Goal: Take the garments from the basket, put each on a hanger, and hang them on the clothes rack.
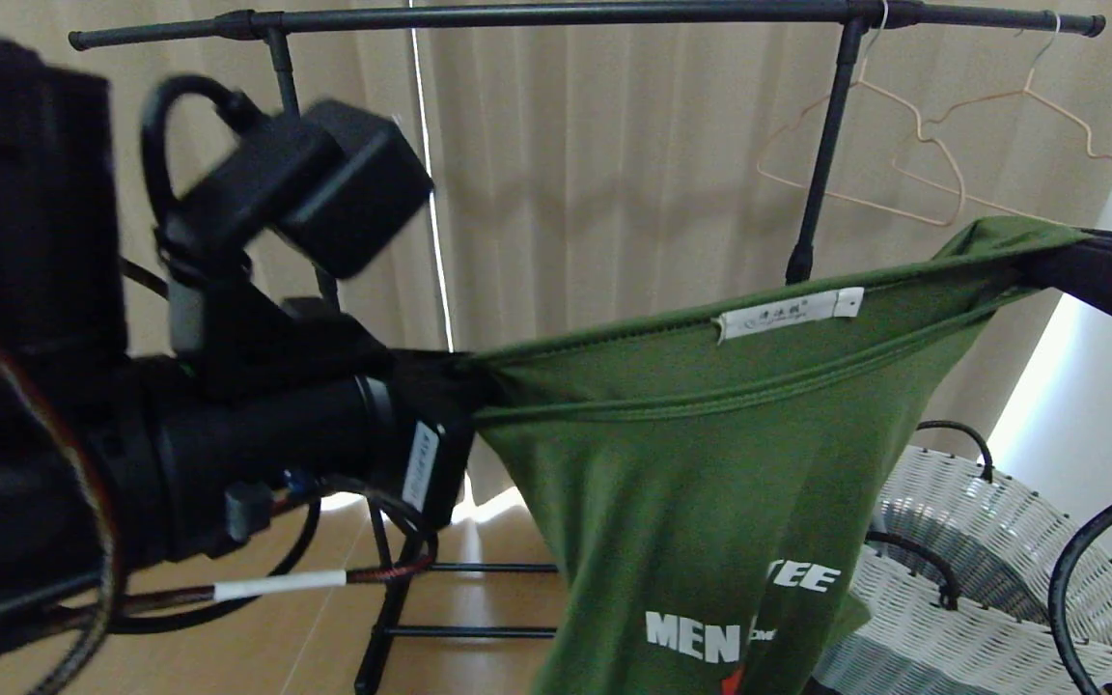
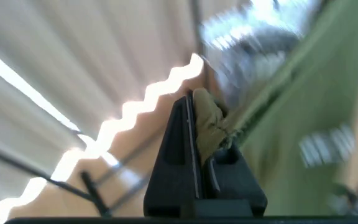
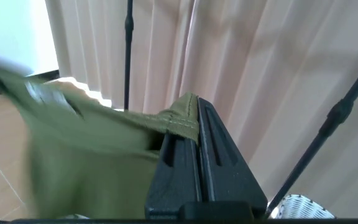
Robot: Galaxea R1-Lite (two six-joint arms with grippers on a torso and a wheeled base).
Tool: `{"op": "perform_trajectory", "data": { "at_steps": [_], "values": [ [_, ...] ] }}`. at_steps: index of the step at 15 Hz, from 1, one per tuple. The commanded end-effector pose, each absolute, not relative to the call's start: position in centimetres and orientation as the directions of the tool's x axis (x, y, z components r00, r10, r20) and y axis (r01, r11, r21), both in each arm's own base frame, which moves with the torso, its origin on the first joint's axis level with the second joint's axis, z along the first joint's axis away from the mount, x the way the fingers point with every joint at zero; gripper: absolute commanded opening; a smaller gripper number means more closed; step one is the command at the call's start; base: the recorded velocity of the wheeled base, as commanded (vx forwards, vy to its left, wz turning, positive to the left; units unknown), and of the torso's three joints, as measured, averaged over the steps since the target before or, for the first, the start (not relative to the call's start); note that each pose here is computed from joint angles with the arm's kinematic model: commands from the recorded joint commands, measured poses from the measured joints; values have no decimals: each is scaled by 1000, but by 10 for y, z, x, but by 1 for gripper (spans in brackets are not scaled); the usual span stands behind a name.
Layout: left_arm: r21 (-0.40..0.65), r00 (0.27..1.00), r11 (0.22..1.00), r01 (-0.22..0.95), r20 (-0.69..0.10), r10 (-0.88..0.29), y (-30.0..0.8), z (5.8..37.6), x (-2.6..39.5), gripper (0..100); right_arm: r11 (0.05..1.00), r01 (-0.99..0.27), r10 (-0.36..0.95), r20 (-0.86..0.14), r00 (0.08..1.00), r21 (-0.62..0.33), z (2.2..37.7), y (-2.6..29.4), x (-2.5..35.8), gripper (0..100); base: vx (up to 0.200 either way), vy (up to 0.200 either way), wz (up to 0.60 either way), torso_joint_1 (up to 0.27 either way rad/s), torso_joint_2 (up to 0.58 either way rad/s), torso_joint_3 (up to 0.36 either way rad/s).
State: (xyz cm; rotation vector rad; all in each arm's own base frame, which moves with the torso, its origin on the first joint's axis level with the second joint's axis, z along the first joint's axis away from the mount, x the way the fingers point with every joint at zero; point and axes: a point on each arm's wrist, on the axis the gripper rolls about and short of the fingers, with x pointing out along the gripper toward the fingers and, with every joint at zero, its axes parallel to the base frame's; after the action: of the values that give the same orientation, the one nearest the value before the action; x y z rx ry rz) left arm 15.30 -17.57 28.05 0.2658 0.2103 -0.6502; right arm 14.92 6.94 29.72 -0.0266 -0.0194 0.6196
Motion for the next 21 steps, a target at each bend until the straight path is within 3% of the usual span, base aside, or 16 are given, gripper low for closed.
{"op": "perform_trajectory", "data": {
  "at_steps": [1,4,7,13,17,21],
  "values": [
    [160,816,802,576,-176,-551,-165,313,151,0,814,-580,581,21,814,-34,300,70,151,0,0,0,0,0,0,0],
    [165,840,824,541,-154,-521,-173,327,166,0,814,-580,581,55,812,-41,302,75,163,0,0,0,0,0,0,0],
    [304,879,838,453,-307,-364,-163,315,171,0,814,-580,581,63,811,-41,298,81,177,0,0,0,0,0,0,0],
    [278,906,868,413,-225,-359,-163,326,175,0,814,-578,580,99,809,-49,309,90,197,0,0,0,0,0,0,0],
    [295,906,867,402,-266,-330,-166,304,186,0,817,-574,576,109,810,-51,311,89,196,0,0,0,0,0,0,0],
    [258,921,886,386,-166,-352,-171,316,192,0,819,-572,572,144,808,-45,322,80,174,0,0,0,0,0,0,0]
  ]
}}
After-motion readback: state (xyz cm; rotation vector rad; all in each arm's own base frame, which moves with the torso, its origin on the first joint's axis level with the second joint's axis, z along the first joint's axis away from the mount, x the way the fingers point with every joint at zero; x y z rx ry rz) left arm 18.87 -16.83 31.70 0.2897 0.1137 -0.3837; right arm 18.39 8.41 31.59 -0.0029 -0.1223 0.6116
